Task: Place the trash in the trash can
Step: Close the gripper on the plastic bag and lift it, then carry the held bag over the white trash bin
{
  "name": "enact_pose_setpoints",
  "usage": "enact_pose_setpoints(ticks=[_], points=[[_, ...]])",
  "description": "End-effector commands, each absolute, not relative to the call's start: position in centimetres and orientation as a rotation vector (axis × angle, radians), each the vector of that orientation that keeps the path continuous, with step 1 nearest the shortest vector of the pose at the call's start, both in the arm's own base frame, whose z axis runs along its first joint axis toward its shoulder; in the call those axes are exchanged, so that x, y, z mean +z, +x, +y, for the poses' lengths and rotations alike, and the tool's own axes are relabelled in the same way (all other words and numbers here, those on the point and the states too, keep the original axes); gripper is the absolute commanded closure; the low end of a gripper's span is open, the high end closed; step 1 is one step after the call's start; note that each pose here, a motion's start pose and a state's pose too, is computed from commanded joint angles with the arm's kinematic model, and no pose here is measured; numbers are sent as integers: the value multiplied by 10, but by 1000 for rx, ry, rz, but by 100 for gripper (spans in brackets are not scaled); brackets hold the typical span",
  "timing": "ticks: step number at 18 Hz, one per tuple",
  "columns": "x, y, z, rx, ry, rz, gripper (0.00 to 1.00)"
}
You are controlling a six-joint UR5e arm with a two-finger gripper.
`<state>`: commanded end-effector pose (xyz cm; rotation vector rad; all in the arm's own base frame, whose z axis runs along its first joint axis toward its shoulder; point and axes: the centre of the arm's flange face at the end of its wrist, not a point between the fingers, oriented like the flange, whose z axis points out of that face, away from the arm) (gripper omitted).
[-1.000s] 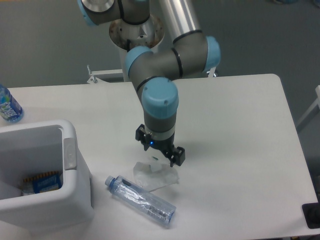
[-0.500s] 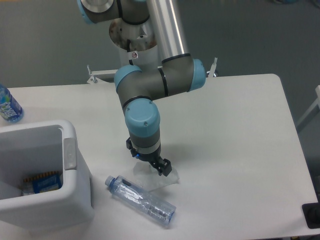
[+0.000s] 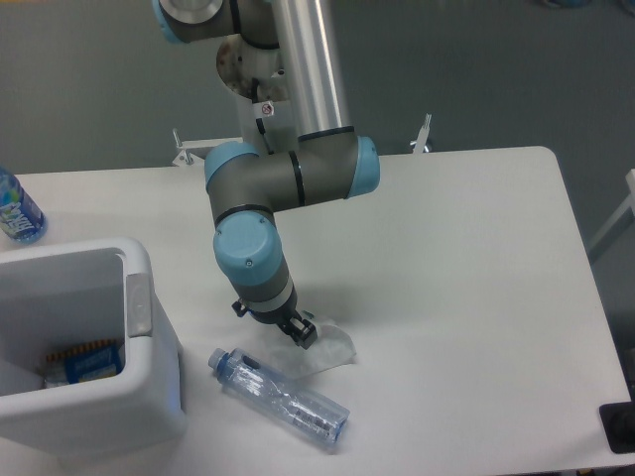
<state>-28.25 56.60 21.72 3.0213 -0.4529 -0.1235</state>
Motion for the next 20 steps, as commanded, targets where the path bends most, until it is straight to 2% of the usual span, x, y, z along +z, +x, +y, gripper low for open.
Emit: enact_pose_setpoints(ticks=[1, 5, 8, 11, 14, 20], points=[[218, -282, 566, -125, 3022, -453, 88], [220, -283, 563, -123, 3019, -462, 91], [226, -284, 559, -122, 3024, -460, 100], [236, -286, 556, -131, 3034, -454, 100], [281, -289, 543, -166, 3075, -433, 100], [405, -316, 508, -87, 3473, -256, 100]])
